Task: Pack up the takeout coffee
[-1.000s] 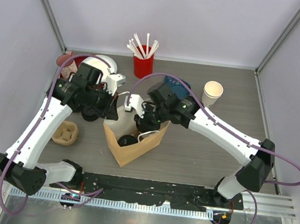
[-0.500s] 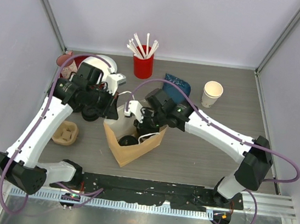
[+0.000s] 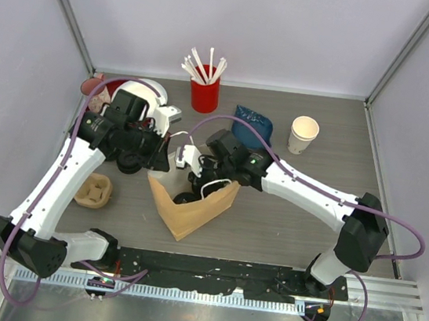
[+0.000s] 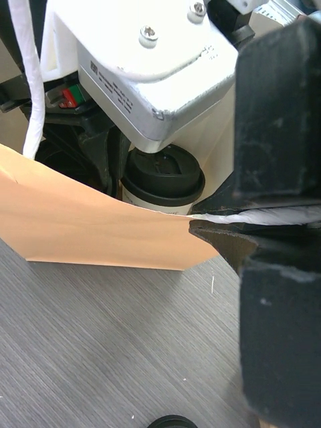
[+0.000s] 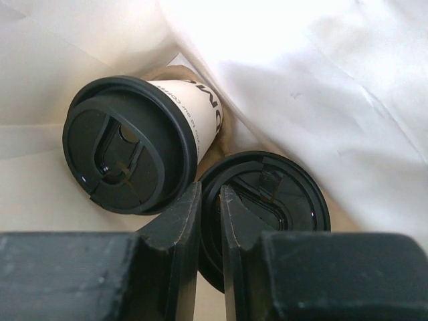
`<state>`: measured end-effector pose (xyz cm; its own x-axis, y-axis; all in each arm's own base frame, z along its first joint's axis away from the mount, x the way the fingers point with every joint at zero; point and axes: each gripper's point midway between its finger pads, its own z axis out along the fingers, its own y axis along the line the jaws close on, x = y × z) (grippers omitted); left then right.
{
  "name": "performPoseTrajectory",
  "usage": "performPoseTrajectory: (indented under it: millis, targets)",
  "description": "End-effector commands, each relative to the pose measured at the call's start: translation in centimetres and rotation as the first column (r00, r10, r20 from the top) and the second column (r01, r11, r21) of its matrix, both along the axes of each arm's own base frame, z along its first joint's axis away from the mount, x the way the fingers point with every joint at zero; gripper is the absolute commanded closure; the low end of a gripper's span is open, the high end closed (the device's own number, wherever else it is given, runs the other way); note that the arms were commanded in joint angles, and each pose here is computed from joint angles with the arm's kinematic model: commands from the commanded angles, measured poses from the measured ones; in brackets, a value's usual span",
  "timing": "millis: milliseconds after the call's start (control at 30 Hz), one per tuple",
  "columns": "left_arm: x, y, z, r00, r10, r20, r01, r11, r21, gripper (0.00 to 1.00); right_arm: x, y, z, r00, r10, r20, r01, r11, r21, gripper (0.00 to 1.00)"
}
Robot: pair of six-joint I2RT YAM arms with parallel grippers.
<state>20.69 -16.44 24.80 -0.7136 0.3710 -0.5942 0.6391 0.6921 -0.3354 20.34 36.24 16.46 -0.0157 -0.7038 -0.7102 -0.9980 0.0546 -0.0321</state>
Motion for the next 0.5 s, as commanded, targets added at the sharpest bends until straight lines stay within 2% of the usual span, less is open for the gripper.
performPoseTrajectory:
  millis: [0, 467]
  targets:
    - [0.44, -0.24, 0.66, 0.999, -0.009, 0.04, 0.01, 1.0, -0.012, 1.0, 0.02, -1.04, -2.25, 0.999, -0.028, -0.036, 0.026, 0.998, -0.058, 0.99]
    - [0.51, -0.27, 0.78, 0.999, -0.014, 0.045, 0.015, 1.0, -0.012, 1.0, -0.82, -0.51, -1.92, 0.999, -0.007, -0.053, 0.008, 1.0, 0.008, 0.99]
